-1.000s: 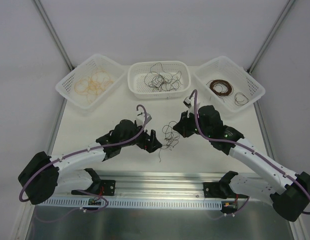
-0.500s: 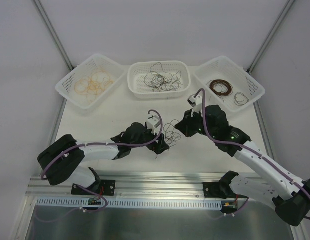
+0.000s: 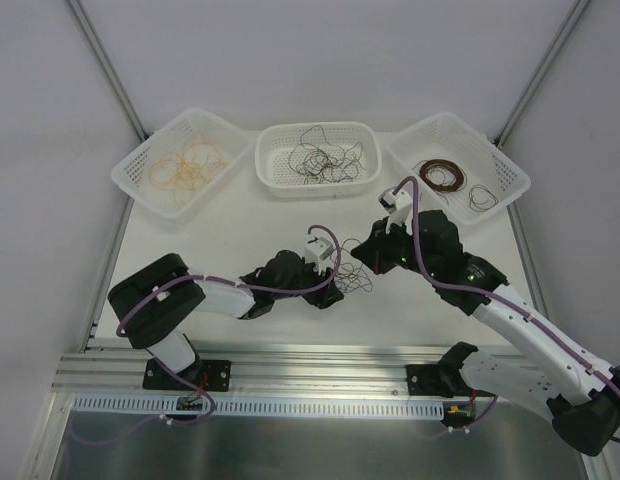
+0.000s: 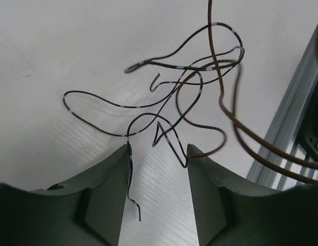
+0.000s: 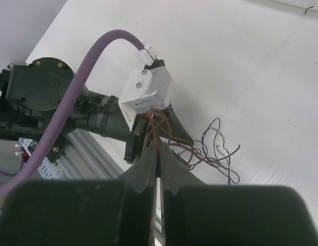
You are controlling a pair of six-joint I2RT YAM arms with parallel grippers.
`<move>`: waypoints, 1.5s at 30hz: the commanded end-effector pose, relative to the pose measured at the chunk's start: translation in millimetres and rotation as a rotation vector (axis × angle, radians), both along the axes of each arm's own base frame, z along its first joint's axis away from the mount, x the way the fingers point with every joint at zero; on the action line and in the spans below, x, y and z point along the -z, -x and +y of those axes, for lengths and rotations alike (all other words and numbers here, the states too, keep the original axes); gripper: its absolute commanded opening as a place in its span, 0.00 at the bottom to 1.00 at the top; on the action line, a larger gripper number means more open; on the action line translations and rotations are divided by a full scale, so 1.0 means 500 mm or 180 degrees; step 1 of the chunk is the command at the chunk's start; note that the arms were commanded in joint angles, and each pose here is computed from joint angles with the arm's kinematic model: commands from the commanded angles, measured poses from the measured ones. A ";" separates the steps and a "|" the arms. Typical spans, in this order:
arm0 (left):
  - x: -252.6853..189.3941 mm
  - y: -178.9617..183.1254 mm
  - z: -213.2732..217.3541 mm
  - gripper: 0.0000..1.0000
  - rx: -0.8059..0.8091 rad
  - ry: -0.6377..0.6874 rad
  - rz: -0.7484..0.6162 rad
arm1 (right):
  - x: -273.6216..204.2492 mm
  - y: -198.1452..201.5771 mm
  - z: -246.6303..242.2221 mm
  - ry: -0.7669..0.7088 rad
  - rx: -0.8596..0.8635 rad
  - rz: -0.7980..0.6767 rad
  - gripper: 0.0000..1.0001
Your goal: Untangle the cables
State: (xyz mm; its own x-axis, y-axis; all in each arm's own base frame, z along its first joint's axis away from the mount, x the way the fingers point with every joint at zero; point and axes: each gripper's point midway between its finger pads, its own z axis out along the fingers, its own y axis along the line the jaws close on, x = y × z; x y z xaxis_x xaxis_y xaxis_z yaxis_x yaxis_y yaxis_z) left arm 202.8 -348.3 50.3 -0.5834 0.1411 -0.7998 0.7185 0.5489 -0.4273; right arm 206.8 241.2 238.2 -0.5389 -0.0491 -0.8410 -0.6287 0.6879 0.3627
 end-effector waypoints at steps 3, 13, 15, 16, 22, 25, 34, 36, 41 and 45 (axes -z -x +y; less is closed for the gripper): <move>-0.074 -0.015 -0.057 0.31 0.0036 0.0547 -0.0111 | -0.073 0.013 0.008 -0.0269 -0.0076 -0.0157 0.01; -0.021 -0.046 -0.011 0.00 -0.0514 0.0282 0.0069 | -0.102 -0.005 -0.040 -0.0031 0.0218 -0.0367 0.01; -0.006 -0.057 0.009 0.00 -0.0690 0.0160 0.0128 | -0.140 -0.016 -0.068 0.0103 0.0373 -0.0548 0.01; 0.010 -0.060 0.028 0.00 -0.0814 0.0039 0.0194 | -0.154 -0.024 -0.084 0.0155 0.0484 -0.0610 0.01; 0.050 -0.105 0.119 0.00 -0.1531 -0.0478 0.0424 | -0.285 -0.043 -0.171 0.0298 0.1027 -0.1093 0.01; 0.066 -0.113 0.192 0.00 -0.1921 -0.0828 0.0543 | -0.333 -0.051 -0.215 0.0338 0.1311 -0.1282 0.01; 0.067 -0.089 0.443 0.00 -0.3101 -0.1103 0.0933 | -0.430 -0.047 -0.311 0.0338 0.1875 -0.1704 0.01; 0.061 -0.079 0.499 0.00 -0.3400 -0.1108 0.0971 | -0.440 -0.050 -0.333 0.0393 0.2023 -0.1748 0.01; 0.020 -0.079 0.530 0.00 -0.3539 -0.0877 0.0898 | -0.450 -0.072 -0.356 0.0450 0.2229 -0.1810 0.00; -0.026 -0.088 0.505 0.00 -0.3294 -0.0705 0.0781 | -0.445 -0.119 -0.360 0.0529 0.2335 -0.1751 0.01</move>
State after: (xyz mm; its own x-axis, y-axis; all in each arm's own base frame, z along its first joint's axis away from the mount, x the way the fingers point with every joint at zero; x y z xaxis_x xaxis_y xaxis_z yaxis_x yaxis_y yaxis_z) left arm 248.5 -91.6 52.4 -0.6283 -0.4076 -0.6626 -0.2689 0.9130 -0.3067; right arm 251.2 65.2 442.4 -0.0593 -0.0019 -0.9982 -0.1067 0.9943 0.0045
